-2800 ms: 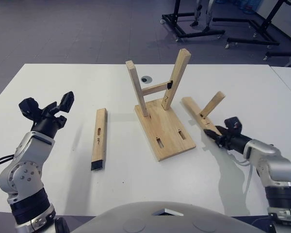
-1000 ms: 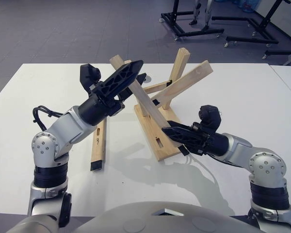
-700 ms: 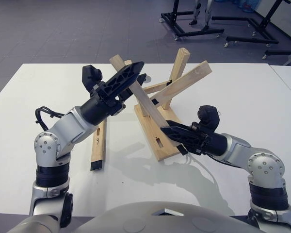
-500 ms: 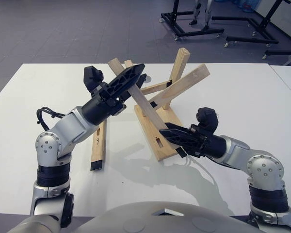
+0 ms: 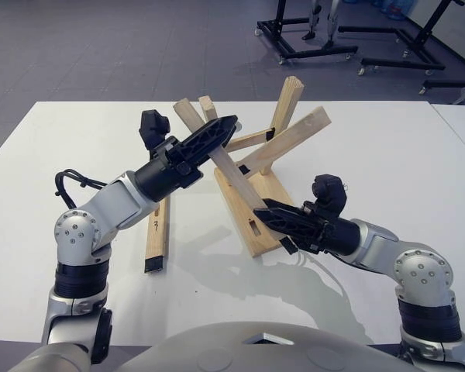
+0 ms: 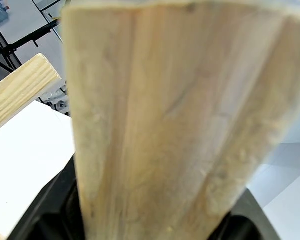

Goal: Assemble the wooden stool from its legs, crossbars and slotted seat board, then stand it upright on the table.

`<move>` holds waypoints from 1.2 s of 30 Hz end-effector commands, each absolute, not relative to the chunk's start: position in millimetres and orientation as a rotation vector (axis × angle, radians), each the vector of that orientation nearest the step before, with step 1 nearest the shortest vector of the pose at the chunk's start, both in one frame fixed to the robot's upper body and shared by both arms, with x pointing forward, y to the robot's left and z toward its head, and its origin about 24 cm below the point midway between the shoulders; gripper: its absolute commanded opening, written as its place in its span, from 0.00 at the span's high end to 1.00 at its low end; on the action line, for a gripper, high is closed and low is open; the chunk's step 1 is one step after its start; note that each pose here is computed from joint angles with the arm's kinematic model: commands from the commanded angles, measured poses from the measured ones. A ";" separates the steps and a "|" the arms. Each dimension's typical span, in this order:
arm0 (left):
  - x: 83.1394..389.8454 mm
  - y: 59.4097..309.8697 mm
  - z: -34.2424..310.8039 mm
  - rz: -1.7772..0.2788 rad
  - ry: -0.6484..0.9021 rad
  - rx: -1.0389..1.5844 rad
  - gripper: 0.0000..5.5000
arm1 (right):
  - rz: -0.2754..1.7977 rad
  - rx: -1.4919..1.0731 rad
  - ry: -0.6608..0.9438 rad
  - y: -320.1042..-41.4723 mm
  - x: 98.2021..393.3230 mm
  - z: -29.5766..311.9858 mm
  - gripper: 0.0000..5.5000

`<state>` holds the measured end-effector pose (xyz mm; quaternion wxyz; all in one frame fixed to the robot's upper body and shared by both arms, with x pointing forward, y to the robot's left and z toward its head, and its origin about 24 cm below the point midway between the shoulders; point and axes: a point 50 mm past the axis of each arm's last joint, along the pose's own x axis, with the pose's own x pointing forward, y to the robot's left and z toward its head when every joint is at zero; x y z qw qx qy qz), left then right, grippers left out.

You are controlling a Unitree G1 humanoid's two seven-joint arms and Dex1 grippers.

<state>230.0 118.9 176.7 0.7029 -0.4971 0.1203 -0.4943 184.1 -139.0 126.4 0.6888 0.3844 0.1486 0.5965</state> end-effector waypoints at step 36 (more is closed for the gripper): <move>232.3 85.5 148.8 -1.102 -0.001 -0.243 0.63 | 0.981 0.591 0.381 -232.6 214.3 112.0 0.02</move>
